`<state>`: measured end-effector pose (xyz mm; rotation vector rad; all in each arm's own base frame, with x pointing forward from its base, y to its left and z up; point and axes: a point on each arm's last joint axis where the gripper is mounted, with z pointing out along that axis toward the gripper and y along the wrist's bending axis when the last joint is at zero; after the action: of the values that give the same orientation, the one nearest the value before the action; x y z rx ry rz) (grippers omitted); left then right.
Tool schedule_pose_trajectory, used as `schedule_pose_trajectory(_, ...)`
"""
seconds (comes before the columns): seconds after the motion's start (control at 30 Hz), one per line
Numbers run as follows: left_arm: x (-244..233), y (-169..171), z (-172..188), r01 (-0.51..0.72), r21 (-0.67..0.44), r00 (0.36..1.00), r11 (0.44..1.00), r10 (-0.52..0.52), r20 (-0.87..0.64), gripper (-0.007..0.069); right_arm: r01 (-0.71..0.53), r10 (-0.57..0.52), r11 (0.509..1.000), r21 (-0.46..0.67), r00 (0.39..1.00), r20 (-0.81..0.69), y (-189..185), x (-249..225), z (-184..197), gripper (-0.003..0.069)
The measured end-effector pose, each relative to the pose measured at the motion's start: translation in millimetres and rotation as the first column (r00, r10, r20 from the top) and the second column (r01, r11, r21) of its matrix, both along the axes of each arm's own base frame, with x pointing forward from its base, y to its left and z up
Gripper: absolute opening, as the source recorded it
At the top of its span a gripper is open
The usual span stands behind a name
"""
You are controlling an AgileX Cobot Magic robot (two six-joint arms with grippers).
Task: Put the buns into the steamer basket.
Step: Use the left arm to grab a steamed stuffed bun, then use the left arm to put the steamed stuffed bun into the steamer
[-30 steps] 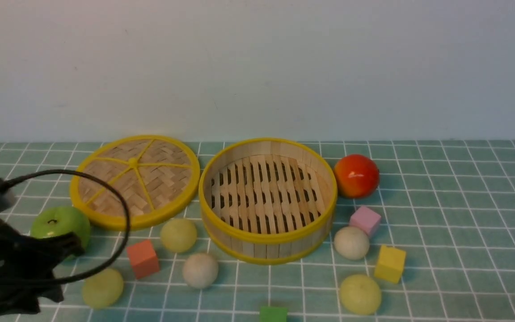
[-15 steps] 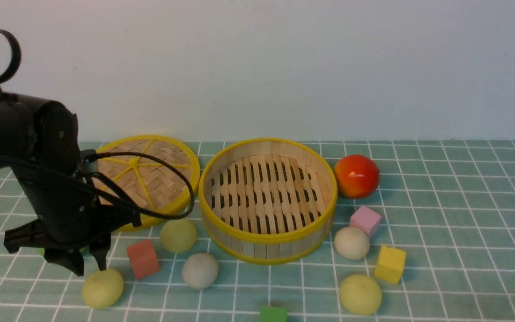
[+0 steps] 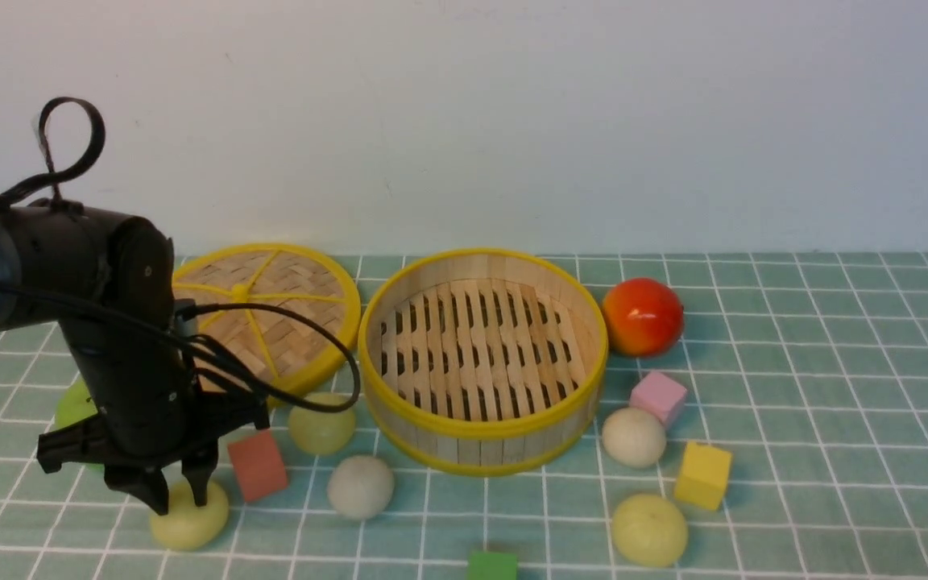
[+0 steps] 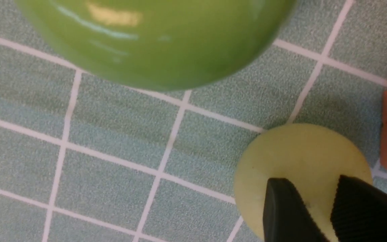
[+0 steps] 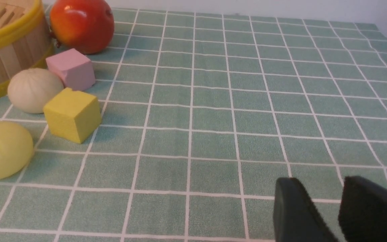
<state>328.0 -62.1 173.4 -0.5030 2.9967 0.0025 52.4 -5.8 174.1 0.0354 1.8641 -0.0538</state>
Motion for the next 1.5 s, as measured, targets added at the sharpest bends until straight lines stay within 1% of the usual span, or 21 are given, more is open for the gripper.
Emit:
schedule_pose_trajectory(0.17, 1.6, -0.3, -5.2, 0.016, 0.003, 1.0, 1.0, -0.016, -0.007, 0.0218, 0.0, 0.0, 1.0, 0.0, 1.0, 0.0, 0.0, 0.0, 0.0, 0.0239)
schedule_pose_trajectory(0.27, 2.1, -0.4, -6.9, 0.024, 0.004, 1.0, 1.0, -0.024, -0.014, 0.0171, 0.0, 0.0, 1.0, 0.0, 1.0, 0.0, 0.0, 0.0, 0.0, 0.0239)
schedule_pose_trajectory(0.4, 1.1, -0.1, -6.7, 0.027, 0.008, 0.999, 1.0, -0.027, -0.026, 0.002, 0.0, 0.0, 1.0, 0.0, 1.0, 0.0, 0.0, 0.0, 0.0, 0.0239)
schedule_pose_trajectory(0.47, 0.4, 0.0, -6.4, 0.026, 0.01, 0.999, 1.0, -0.026, -0.037, -0.0011, 0.0, 0.0, 1.0, 0.0, 1.0, 0.0, 0.0, 0.0, 0.0, 0.0239)
schedule_pose_trajectory(0.57, -1.5, 0.5, -4.9, 0.026, 0.014, 0.998, 1.0, -0.025, -0.05, -0.0013, 0.0, 0.0, 1.0, 0.0, 1.0, 0.0, 0.0, 0.0, 0.0, 0.0239)
schedule_pose_trajectory(0.7, -6.3, 1.4, 10.3, 0.008, 0.008, 1.0, 1.0, -0.007, -0.03, -0.0013, 0.0, 0.0, 1.0, 0.0, 1.0, 0.0, 0.0, 0.0, 0.0, 0.0239)
schedule_pose_trajectory(0.83, -14.5, 1.7, 44.8, -0.037, -0.02, 0.999, 0.999, 0.037, 0.014, -0.0013, 0.0, 0.0, 1.0, 0.0, 1.0, 0.0, 0.0, 0.0, 0.0, 0.0239)
schedule_pose_trajectory(0.93, -12.6, -1.5, 82.5, -0.046, -0.07, 0.996, 0.996, 0.052, 0.078, -0.0013, 0.001, -0.001, 1.0, -0.007, 1.0, 0.0, -0.2, 0.0, 0.0, 0.0239)
schedule_pose_trajectory(1.03, -0.8, -7.2, 114.0, -0.022, -0.122, 0.984, 0.992, 0.043, 0.171, -0.0013, 0.001, -0.001, 1.0, -0.012, 1.0, 0.0, -0.4, 0.0, 0.1, 0.0239)
schedule_pose_trajectory(1.07, 7.0, -11.6, 128.4, -0.002, -0.159, 0.976, 0.987, 0.036, 0.216, -0.0013, 0.001, -0.001, 1.0, -0.015, 1.0, 0.0, -0.5, 0.0, 0.1, 0.0239)
schedule_pose_trajectory(1.17, 24.7, -22.4, 144.1, 0.062, -0.233, 0.963, 0.971, 0.003, 0.27, -0.0013, 0.001, -0.001, 1.0, -0.016, 1.0, 0.0, -0.5, 0.0, 0.1, 0.0239)
schedule_pose_trajectory(1.2, 33.4, -29.0, 143.8, 0.097, -0.266, 0.962, 0.959, -0.022, 0.273, -0.0013, 0.001, -0.001, 1.0, -0.016, 1.0, 0.0, -0.5, 0.0, 0.1, 0.0239)
schedule_pose_trajectory(1.23, 35.0, -29.9, 144.0, 0.103, -0.271, 0.961, 0.957, -0.026, 0.276, -0.0013, 0.001, -0.001, 1.0, -0.016, 1.0, 0.0, -0.5, 0.0, 0.1, 0.0239)
schedule_pose_trajectory(1.27, 48.4, -40.1, 144.7, 0.152, -0.299, 0.955, 0.942, -0.062, 0.291, -0.0013, 0.001, -0.001, 1.0, -0.016, 1.0, 0.0, -0.5, 0.0, 0.1, 0.0239)
schedule_pose_trajectory(1.3, 56.4, -45.5, 139.7, 0.168, -0.306, 0.955, 0.937, -0.077, 0.288, -0.0013, 0.001, -0.001, 1.0, -0.016, 1.0, 0.0, -0.5, 0.0, 0.1, 0.0239)
schedule_pose_trajectory(1.43, 88.7, -74.2, 121.0, 0.234, -0.306, 0.945, 0.923, -0.142, 0.295, -0.0009, 0.001, -0.001, 1.0, -0.016, 1.0, 0.0, -0.5, 0.0, 0.1, 0.0239)
schedule_pose_trajectory(1.47, 88.9, -75.5, 123.2, 0.239, -0.306, 0.942, 0.922, -0.144, 0.302, -0.0009, 0.001, -0.001, 1.0, -0.016, 1.0, 0.0, -0.5, 0.0, 0.1, 0.0239)
schedule_pose_trajectory(1.5, 101.3, -88.9, 110.4, 0.263, -0.303, 0.939, 0.916, -0.171, 0.297, -0.0007, 0.001, -0.001, 1.0, -0.016, 1.0, 0.0, -0.5, 0.0, 0.1, 0.0239)
